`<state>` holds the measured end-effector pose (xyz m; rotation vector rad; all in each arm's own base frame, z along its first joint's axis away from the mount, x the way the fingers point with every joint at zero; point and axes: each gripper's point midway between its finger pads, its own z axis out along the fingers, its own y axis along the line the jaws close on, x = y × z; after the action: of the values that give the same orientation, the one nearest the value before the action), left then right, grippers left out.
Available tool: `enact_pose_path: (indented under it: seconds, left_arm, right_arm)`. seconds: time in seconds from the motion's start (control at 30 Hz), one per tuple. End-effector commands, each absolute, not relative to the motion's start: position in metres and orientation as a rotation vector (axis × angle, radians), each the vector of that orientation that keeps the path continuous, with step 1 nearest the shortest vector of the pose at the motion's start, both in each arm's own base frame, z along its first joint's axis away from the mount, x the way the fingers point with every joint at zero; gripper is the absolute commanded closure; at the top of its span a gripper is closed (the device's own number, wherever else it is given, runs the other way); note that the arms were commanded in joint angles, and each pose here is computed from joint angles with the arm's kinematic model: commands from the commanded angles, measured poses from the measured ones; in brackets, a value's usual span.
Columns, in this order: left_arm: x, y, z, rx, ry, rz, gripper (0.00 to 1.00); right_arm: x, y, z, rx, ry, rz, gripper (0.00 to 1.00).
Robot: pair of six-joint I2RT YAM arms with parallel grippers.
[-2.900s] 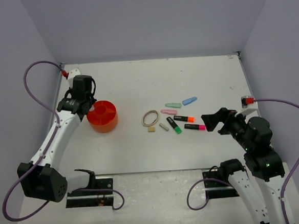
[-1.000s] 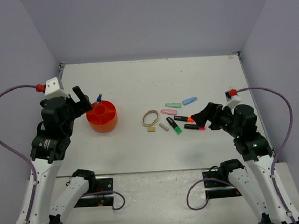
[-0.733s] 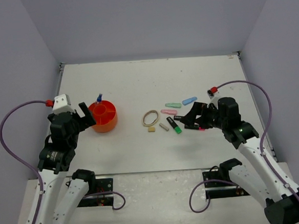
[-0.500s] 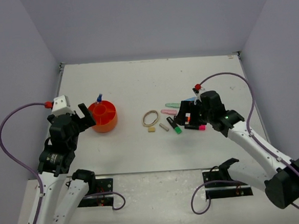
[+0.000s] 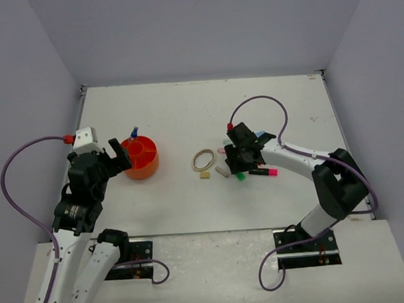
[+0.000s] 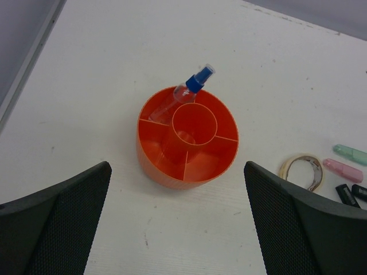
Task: Sort the stationery into containers
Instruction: Pick up the stationery from the center of the board.
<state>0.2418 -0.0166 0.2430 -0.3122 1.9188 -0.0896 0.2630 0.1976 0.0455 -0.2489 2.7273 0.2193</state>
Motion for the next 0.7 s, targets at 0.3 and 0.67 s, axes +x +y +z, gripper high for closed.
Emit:
enact_pose_path:
  seconds: [0.3, 0.67]
  left_arm:
    - [0.250, -0.027, 0.246, -0.269, 1.908, -0.133, 0.00]
    - [0.251, -0.030, 0.243, -0.257, 1.920, -0.140, 0.00]
  right_arm:
    - [0.288, 0.244, 0.043, -0.470, 2.637, 0.116, 0.54]
    - [0.290, 0.254, 0.022, -0.520, 2.652, 0.103, 0.86]
